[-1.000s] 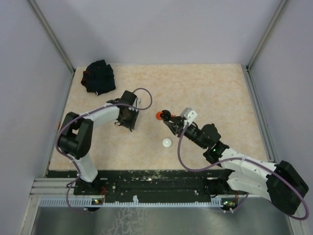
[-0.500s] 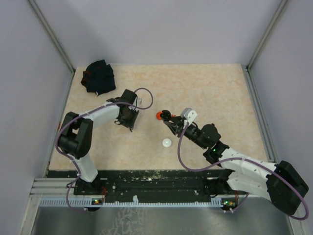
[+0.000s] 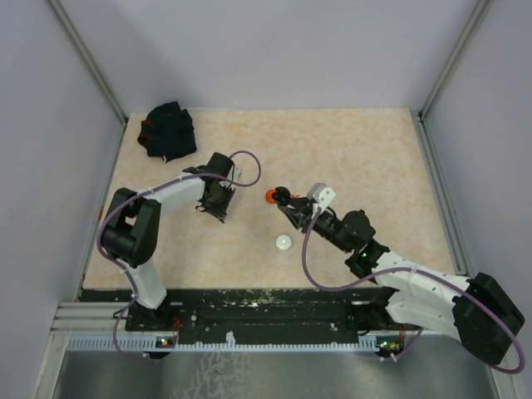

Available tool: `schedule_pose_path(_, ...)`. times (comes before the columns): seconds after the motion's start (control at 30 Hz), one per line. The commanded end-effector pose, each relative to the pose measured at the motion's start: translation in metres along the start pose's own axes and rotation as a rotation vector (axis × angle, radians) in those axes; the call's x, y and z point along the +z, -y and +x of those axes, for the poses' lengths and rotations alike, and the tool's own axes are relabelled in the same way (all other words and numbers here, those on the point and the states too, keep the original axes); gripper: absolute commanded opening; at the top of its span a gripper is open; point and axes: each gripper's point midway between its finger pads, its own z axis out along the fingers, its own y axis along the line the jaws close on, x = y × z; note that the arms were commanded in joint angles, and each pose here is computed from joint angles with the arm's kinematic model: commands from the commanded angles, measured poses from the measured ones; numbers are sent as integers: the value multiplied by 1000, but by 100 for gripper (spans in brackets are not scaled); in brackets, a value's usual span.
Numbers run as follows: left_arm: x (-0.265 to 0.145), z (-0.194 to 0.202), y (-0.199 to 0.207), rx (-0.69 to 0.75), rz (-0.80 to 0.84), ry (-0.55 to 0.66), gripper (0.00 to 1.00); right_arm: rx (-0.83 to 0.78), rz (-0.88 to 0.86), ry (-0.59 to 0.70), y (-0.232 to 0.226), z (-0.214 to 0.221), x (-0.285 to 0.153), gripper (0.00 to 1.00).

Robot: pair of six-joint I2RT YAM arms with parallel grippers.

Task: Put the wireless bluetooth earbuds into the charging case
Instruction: Pick up the earbud from the center of the board, then place the earbud in the charging case.

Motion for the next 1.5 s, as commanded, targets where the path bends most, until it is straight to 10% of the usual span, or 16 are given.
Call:
schedule_pose_path(0.0,8,-2,2,14,9,-3,26,-4,-1,76,2,-24,3,0)
schedule_pose_path(0.5,-91,-63,10,70,-57,384,7,-9,-3,70,2,-24,5,0)
schedule_pose_path(1.07,-243,-102,82,308,12,1054,3,-108,45,125,13,-20,9,0)
schedule_pose_path(1.47,-293,-94,131,551,14,1303,3,-178,3,242,7,-39,15,0)
